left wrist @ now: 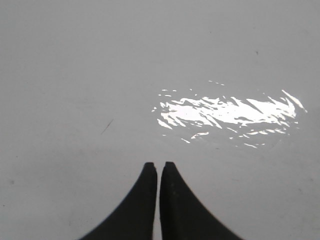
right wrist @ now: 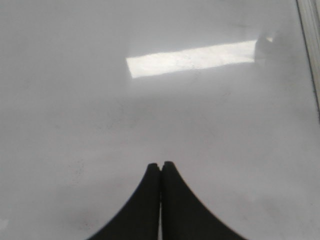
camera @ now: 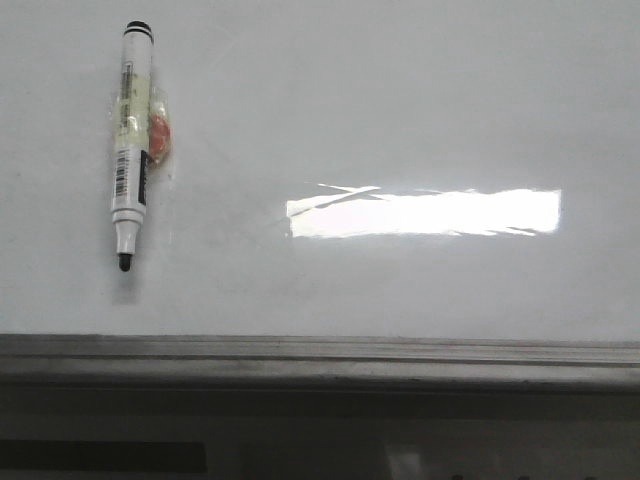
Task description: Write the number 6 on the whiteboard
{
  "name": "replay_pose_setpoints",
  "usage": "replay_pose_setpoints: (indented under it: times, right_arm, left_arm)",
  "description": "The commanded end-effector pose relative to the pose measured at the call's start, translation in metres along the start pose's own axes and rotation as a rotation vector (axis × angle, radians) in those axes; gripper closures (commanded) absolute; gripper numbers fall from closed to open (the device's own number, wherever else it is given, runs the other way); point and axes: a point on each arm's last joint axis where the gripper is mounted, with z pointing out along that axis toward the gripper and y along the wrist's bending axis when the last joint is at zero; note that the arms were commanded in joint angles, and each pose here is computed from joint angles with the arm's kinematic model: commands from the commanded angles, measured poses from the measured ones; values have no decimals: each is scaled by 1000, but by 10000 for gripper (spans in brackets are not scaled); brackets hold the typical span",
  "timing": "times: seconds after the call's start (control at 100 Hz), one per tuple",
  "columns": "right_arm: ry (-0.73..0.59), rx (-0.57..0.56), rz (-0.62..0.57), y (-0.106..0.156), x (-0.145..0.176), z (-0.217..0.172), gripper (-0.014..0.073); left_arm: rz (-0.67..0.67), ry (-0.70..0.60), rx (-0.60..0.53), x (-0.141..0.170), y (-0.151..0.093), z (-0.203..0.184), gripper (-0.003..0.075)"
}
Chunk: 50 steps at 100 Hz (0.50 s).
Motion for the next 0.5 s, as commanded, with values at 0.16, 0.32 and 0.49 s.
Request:
replay_pose_setpoints:
  times: [0.16,0.32,0.49]
  right_arm:
    - [-20,6,-2,2,-25,4,659]
    - [-29,7,-2,1,-26,4,659]
    - [-44,8,-2,1,-28,4,659]
  left_arm:
    - [-64,-88,23,-28,-3,-1,740]
    - [-92,-104,29,-29,-3,-1,690]
    - [-111,-165,25,-32,-2,0,528]
